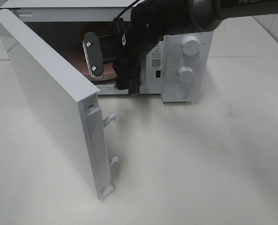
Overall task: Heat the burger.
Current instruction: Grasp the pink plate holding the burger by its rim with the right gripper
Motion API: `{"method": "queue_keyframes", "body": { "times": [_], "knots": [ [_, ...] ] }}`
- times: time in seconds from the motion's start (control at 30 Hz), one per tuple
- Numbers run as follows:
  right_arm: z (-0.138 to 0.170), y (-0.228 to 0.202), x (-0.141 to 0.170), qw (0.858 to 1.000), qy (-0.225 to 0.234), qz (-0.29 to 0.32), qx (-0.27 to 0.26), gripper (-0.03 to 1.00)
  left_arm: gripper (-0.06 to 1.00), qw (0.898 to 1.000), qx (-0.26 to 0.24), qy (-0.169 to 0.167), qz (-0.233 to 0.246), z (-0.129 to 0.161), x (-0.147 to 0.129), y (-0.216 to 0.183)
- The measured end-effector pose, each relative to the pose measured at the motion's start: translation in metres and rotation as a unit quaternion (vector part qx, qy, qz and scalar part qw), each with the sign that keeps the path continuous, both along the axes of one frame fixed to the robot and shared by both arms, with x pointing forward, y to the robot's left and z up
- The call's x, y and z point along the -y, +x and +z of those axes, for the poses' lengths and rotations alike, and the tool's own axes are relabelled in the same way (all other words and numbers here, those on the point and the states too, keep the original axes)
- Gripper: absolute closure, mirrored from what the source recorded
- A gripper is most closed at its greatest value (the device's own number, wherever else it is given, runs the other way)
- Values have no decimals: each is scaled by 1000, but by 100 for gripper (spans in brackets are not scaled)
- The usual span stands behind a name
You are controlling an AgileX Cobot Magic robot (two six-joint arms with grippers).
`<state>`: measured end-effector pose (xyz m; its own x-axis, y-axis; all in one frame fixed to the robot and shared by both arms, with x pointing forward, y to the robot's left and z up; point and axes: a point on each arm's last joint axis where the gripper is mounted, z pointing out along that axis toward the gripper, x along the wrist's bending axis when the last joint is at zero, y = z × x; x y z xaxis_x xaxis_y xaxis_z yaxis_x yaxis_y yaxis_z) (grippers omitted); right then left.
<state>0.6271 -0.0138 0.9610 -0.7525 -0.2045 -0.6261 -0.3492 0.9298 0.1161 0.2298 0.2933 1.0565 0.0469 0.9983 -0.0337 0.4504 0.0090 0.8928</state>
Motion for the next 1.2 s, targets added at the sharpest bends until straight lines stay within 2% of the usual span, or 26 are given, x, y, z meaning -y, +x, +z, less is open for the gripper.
{"method": "queue_keyframes", "body": {
  "times": [0.57,0.97,1.2],
  "knots": [
    [-31,29,-20,999,16,-33,-12,16,-4,1000,0,0,0,0,0,0],
    [-40,46,-20,999,16,-43,-4,19,-4,1000,0,0,0,0,0,0],
    [-54,51,-22,998,25,-55,-21,22,-4,1000,0,0,0,0,0,0]
  ]
}}
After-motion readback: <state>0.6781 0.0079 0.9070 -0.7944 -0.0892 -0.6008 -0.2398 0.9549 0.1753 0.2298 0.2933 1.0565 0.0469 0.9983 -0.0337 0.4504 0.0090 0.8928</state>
